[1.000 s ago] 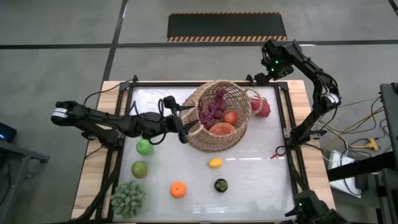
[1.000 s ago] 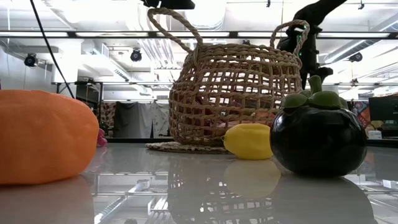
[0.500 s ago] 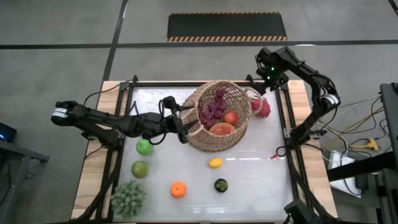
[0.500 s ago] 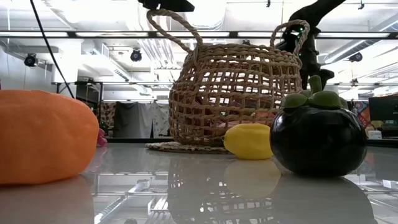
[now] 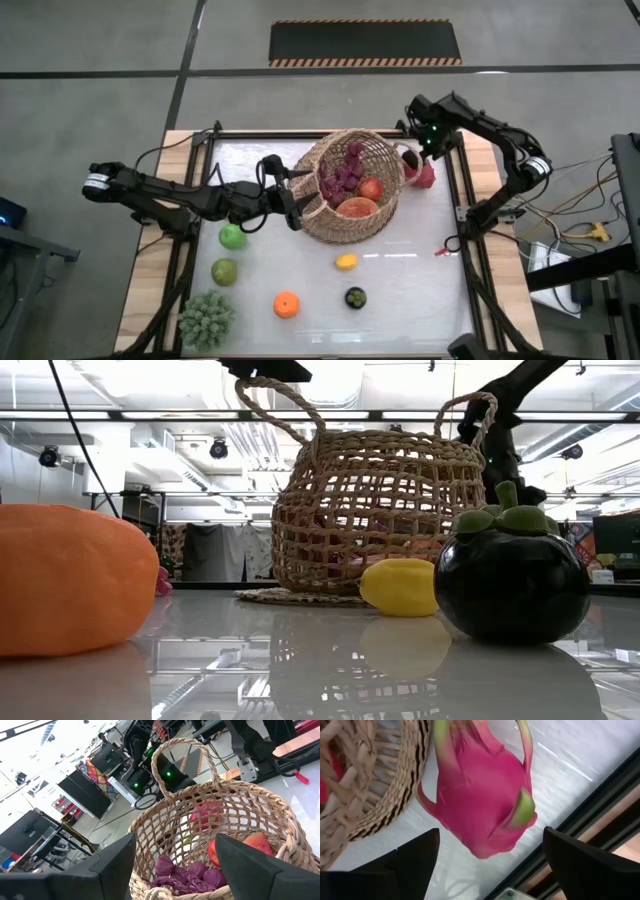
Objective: Build produce basket
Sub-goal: Put the pink dragon fruit into the brown basket
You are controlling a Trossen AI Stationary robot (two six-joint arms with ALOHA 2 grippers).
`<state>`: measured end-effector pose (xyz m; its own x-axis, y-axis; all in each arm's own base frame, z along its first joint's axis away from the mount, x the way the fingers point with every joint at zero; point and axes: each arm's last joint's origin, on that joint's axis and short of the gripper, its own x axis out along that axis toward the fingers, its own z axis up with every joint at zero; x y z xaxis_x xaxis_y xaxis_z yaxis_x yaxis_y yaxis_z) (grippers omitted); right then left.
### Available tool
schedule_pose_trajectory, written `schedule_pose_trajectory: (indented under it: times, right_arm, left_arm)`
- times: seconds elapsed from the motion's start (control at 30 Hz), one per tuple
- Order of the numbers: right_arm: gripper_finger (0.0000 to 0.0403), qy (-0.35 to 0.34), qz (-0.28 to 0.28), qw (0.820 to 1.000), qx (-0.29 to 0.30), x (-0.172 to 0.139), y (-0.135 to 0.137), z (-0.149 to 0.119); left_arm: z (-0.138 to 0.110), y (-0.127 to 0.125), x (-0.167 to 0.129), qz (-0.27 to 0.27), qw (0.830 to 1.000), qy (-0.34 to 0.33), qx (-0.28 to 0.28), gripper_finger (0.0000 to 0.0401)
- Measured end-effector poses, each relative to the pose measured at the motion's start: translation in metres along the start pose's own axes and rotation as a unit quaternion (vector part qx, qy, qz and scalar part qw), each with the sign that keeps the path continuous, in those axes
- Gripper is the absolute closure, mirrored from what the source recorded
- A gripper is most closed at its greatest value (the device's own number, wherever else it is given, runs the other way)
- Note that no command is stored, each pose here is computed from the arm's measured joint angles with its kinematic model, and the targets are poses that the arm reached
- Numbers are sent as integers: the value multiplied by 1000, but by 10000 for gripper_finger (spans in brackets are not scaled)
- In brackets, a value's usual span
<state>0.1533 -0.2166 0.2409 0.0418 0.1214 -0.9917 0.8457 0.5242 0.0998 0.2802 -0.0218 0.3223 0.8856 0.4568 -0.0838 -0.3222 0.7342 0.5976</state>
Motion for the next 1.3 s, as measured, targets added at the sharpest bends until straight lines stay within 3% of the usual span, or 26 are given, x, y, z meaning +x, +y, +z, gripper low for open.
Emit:
schedule_pose_trajectory:
  times: [0.57, 0.97, 1.17, 1.3]
  right_arm:
    - [64, -6, -6, 1000, -19, 39, 8, -4]
    - [175, -19, -2, 1000, -20, 40, 8, -2]
    - [188, -21, -1, 1000, -24, 38, 8, -1]
    - [187, -62, 6, 998, -30, 19, 11, 2]
  left_arm:
    - [0, 0, 0, 0, 1000, 0, 0, 147]
    - [0, 0, 0, 0, 1000, 0, -1, 147]
    - [0, 0, 0, 0, 1000, 0, -2, 147]
    - [0, 0, 0, 0, 1000, -1, -3, 147]
